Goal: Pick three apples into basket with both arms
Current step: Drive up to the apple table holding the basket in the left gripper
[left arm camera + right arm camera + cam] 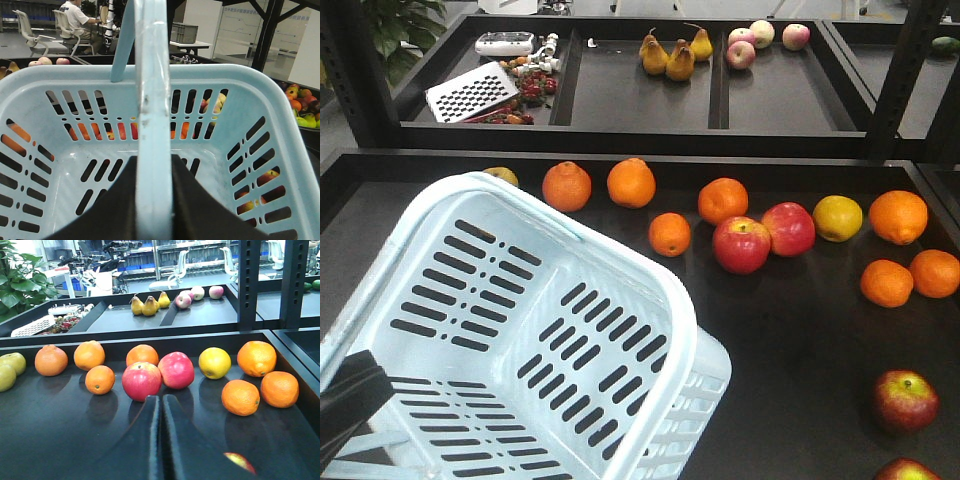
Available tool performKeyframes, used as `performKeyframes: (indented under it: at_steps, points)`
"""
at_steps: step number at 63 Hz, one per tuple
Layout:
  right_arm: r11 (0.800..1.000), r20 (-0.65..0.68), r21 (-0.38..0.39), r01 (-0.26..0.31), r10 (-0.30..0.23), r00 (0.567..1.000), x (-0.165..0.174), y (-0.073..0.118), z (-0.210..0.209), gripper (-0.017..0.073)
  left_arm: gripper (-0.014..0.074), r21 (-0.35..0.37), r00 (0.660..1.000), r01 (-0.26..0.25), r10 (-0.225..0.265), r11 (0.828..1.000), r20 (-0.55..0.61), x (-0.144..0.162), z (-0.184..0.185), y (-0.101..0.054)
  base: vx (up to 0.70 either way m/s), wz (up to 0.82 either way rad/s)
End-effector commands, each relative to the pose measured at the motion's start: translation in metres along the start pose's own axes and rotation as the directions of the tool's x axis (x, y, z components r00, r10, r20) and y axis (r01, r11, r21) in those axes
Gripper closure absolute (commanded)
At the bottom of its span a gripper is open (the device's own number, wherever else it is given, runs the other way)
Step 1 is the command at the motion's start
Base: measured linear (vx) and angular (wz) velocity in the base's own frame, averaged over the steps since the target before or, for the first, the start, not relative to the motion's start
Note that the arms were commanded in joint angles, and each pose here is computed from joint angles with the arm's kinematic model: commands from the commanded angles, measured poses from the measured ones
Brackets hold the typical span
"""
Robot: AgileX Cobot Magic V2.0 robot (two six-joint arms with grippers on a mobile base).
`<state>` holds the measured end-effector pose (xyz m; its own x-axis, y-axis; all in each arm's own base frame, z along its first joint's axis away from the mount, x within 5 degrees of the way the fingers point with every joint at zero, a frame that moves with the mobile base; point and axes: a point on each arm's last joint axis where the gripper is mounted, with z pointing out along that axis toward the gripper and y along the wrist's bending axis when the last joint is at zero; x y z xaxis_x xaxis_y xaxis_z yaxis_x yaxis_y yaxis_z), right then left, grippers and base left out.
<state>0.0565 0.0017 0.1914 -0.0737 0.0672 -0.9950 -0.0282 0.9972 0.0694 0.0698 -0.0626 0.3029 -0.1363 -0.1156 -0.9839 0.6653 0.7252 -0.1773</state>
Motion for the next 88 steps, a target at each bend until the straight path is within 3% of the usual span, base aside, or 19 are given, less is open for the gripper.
performKeyframes:
  at_steps: [1, 88]
  points:
    - [1.0, 0.077, -0.002, 0.018, -0.018, 0.997, -0.0031, 0.0002, -0.0004, 0.0564, 0.06, -0.037, 0.999, -0.045, 0.045, 0.998, 0.017, -0.0096, -0.0005, 0.0017, 0.03, -0.06]
    - [1.0, 0.077, -0.002, 0.018, -0.018, 0.997, -0.0031, 0.0002, -0.0004, 0.0564, 0.06, -0.021, 0.999, -0.042, 0.042, 0.999, 0.012, -0.009, -0.0005, 0.0003, 0.0, 0.0]
